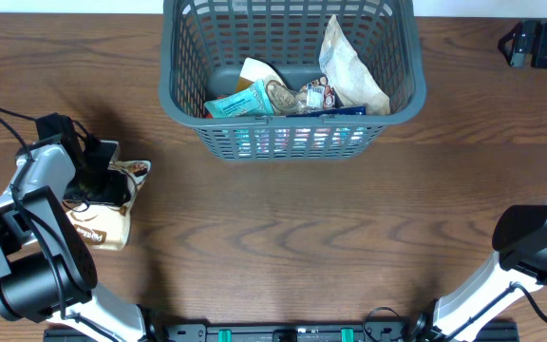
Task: Pack container
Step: 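Move the left gripper to the white rice pouch and grasp it, then lift the rice pouch and carry it into the basket with left gripper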
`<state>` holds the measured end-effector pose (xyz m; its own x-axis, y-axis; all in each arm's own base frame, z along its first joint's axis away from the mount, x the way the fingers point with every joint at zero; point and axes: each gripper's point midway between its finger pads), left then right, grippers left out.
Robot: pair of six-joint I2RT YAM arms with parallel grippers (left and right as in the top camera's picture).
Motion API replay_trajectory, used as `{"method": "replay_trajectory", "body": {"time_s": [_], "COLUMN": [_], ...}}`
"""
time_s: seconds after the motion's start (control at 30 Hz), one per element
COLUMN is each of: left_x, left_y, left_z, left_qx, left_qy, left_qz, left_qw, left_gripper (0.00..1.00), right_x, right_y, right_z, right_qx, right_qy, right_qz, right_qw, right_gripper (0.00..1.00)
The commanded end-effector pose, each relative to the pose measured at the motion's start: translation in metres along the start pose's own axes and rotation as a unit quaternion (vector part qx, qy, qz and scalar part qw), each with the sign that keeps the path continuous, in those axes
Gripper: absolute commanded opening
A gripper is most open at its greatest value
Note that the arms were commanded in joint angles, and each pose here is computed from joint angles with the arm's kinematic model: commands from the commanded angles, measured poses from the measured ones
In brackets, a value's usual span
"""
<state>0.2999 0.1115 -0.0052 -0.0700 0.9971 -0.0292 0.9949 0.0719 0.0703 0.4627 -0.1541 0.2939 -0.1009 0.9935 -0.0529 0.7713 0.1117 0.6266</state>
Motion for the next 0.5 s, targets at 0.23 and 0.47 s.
{"method": "replay_trajectory", "body": {"time_s": [0.23, 0.47], "left_x": [0.002, -0.015], "left_y": [-0.025, -0.008], "left_z": [0.022, 0.011], "left_qx": [0.048, 0.024], "left_qy": [0.011, -0.033], "left_qz": [-0.006, -0.028], "left_qw": [0.999, 0.999], "left_gripper": [0.1, 0.06], "right_x": [0.006, 0.006], "right_y": [-0.001, -0.001], "right_z": [0.006, 0.006], "right_qx": [0.006, 0.006], "right_qy": [0.008, 0.008], "right_qz": [-0.009, -0.009], "right_qw": [1.0, 1.0], "right_gripper": [0.99, 0.99]}}
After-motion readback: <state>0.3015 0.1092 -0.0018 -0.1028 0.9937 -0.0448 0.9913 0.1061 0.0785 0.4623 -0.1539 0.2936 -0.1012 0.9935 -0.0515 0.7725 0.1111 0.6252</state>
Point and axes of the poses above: each gripper's point midway between its finger pads, its own z axis out along the fingers, its own x axis along the line the jaws close on, y = z × x, and after that the axes turned 10 degrees about -z, right-handed
